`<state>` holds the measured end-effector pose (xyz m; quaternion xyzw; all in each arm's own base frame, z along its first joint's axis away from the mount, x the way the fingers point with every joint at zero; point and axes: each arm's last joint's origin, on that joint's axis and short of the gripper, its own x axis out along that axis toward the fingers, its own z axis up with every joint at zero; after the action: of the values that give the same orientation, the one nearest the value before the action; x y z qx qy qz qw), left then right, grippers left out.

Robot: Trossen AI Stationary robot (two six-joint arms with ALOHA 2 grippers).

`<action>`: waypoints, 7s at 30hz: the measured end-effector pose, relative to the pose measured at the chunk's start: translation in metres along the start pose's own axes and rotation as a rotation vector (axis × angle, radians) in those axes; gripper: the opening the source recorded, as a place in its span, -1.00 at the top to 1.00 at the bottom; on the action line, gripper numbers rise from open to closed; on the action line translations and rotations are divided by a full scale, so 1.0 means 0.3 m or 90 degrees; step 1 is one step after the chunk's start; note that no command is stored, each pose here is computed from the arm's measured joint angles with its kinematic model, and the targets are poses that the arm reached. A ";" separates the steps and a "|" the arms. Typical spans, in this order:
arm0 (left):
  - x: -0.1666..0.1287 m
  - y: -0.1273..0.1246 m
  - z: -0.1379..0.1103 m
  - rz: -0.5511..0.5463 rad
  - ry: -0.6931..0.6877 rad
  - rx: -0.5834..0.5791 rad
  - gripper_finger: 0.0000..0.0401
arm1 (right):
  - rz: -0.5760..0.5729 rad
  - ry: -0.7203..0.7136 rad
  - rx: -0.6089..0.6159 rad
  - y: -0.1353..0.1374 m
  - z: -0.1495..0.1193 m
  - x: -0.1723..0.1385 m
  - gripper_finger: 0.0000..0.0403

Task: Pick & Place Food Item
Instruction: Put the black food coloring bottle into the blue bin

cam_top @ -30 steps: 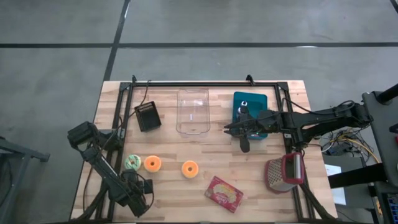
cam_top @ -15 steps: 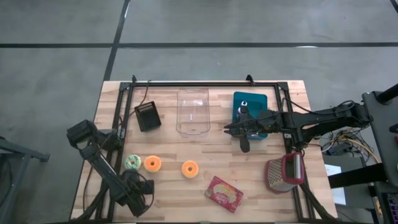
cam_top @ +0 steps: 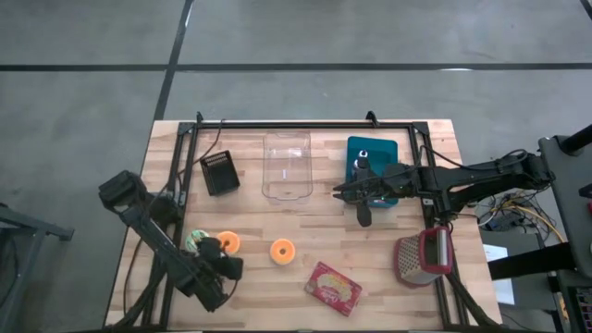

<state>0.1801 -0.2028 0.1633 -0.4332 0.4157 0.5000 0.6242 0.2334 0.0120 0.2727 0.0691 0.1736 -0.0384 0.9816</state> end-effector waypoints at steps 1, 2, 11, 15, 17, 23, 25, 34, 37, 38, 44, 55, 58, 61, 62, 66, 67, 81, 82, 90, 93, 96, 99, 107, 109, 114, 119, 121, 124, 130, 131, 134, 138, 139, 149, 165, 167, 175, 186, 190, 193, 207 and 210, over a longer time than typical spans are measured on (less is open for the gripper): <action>-0.008 -0.011 0.006 -0.021 -0.012 0.014 0.21 | 0.000 0.000 0.000 0.000 0.000 0.000 0.61; -0.018 -0.023 0.013 -0.043 -0.024 0.028 0.21 | 0.000 0.000 0.000 0.000 -0.001 0.000 0.62; -0.161 -0.125 0.048 -0.249 -0.286 0.252 0.21 | 0.000 0.000 0.000 0.000 -0.001 0.000 0.66; -0.210 -0.157 0.060 -0.292 -0.514 0.396 0.21 | 0.000 0.000 0.000 0.000 -0.001 0.000 0.64; -0.228 -0.172 0.058 -0.306 -0.588 0.415 0.21 | 0.000 0.000 0.000 0.000 0.000 0.000 0.63; -0.245 -0.208 0.068 -0.309 -0.684 0.405 0.21 | 0.000 0.000 0.000 0.000 0.000 0.000 0.59; -0.237 -0.222 0.087 -0.294 -0.690 0.399 0.21 | 0.000 0.000 0.000 0.000 0.000 0.000 0.58; -0.201 -0.300 0.200 -0.216 -0.621 0.405 0.21 | 0.000 0.000 0.000 0.000 0.000 0.000 0.59; -0.198 -0.340 0.223 -0.204 -0.623 0.427 0.21 | 0.000 0.000 0.000 0.000 0.000 0.000 0.62; -0.199 -0.356 0.231 -0.200 -0.623 0.441 0.21 | 0.000 0.000 0.000 0.000 0.000 0.000 0.63; -0.199 -0.442 0.303 -0.194 -0.615 0.497 0.21 | 0.000 0.000 0.000 0.000 0.000 0.000 0.66; -0.142 -0.535 0.494 -0.251 -0.512 0.560 0.21 | 0.000 0.000 0.000 0.000 0.000 0.000 0.59; -0.118 -0.542 0.538 -0.257 -0.510 0.568 0.21 | 0.000 0.000 0.000 0.000 0.000 0.000 0.57; -0.104 -0.543 0.588 -0.272 -0.519 0.579 0.21 | 0.000 0.000 0.000 0.000 0.000 0.000 0.57; -0.101 -0.541 0.607 -0.278 -0.518 0.582 0.21 | 0.000 0.000 0.000 0.000 0.000 0.000 0.57; -0.079 -0.527 0.698 -0.309 -0.491 0.578 0.21 | 0.000 0.000 0.000 0.000 0.000 0.000 0.61; -0.073 -0.520 0.717 -0.321 -0.478 0.577 0.21 | 0.000 0.000 0.000 0.000 0.000 0.000 0.62; 0.047 -0.456 0.730 -0.551 -0.467 0.673 0.21 | 0.000 0.000 0.000 0.000 0.000 0.000 0.62; 0.054 -0.445 0.723 -0.562 -0.460 0.694 0.21 | 0.000 0.000 0.000 0.000 0.000 0.000 0.61; 0.031 -0.403 0.706 -0.719 -0.493 0.738 0.21 | 0.000 -0.001 0.000 0.000 0.000 0.001 0.57; 0.050 -0.392 0.699 -0.711 -0.483 0.746 0.21 | 0.000 -0.001 0.000 0.000 0.000 0.001 0.57; 0.059 -0.386 0.696 -0.708 -0.480 0.747 0.21 | 0.000 -0.001 0.000 0.000 0.000 0.001 0.60; 0.059 -0.386 0.696 -0.709 -0.481 0.749 0.21 | 0.000 0.000 0.000 0.000 0.000 0.001 0.63; 0.055 -0.388 0.693 -0.712 -0.480 0.749 0.21 | 0.000 0.001 0.000 0.000 -0.001 0.001 0.65; 0.050 -0.391 0.695 -0.716 -0.482 0.745 0.21 | 0.000 0.001 0.000 0.000 -0.001 0.001 0.64; 0.045 -0.394 0.696 -0.725 -0.469 0.724 0.21 | 0.000 0.001 0.000 0.000 -0.001 0.001 0.60; 0.041 -0.397 0.697 -0.726 -0.480 0.730 0.21 | 0.000 0.001 0.000 0.000 -0.001 0.001 0.58; 0.042 -0.396 0.697 -0.725 -0.480 0.730 0.21 | -0.001 0.001 0.000 0.000 -0.001 0.001 0.57; 0.041 -0.396 0.696 -0.725 -0.480 0.730 0.21 | -0.001 0.001 0.000 0.000 -0.001 0.001 0.57; 0.042 -0.396 0.696 -0.725 -0.479 0.730 0.21 | -0.001 -0.001 -0.067 0.000 0.000 0.000 0.62; 0.042 -0.396 0.696 -0.725 -0.479 0.730 0.21 | 0.000 -0.003 -0.069 0.000 0.001 0.000 0.63; 0.042 -0.396 0.696 -0.725 -0.479 0.730 0.21 | 0.003 -0.024 -0.019 0.002 0.012 0.000 0.66; 0.042 -0.395 0.696 -0.724 -0.479 0.730 0.21 | 0.013 -0.071 0.028 0.005 0.036 -0.002 0.65; 0.042 -0.395 0.696 -0.724 -0.479 0.730 0.21 | 0.014 -0.078 0.031 0.006 0.039 -0.003 0.65; 0.043 -0.396 0.698 -0.720 -0.482 0.728 0.21 | 0.033 -0.159 0.037 0.017 0.070 0.034 0.64; 0.044 -0.395 0.698 -0.717 -0.481 0.727 0.21 | 0.126 -0.098 -0.092 0.042 0.000 0.149 0.69; 0.046 -0.395 0.698 -0.715 -0.479 0.729 0.21 | 0.154 -0.109 -0.136 0.048 0.003 0.149 0.69; 0.046 -0.395 0.697 -0.716 -0.478 0.729 0.21 | 0.157 -0.116 -0.109 0.050 0.012 0.137 0.69; 0.046 -0.395 0.697 -0.715 -0.481 0.733 0.21 | 0.166 -0.119 -0.094 0.056 0.015 0.136 0.47; 0.046 -0.395 0.697 -0.715 -0.481 0.733 0.21 | 0.162 -0.120 -0.094 0.056 0.015 0.136 0.32; 0.046 -0.395 0.697 -0.716 -0.480 0.734 0.21 | 0.154 -0.134 -0.096 0.056 0.021 0.135 0.21; 0.046 -0.395 0.697 -0.716 -0.480 0.734 0.21 | 0.076 -0.135 -0.088 0.045 0.009 0.166 0.08; 0.046 -0.395 0.697 -0.715 -0.481 0.734 0.21 | 0.076 -0.145 -0.109 0.048 0.003 0.186 0.08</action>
<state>0.3168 -0.0139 0.2235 0.0019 0.0952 -0.0575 0.9938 0.2873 0.0231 0.2559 -0.0093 0.0593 0.0276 0.9978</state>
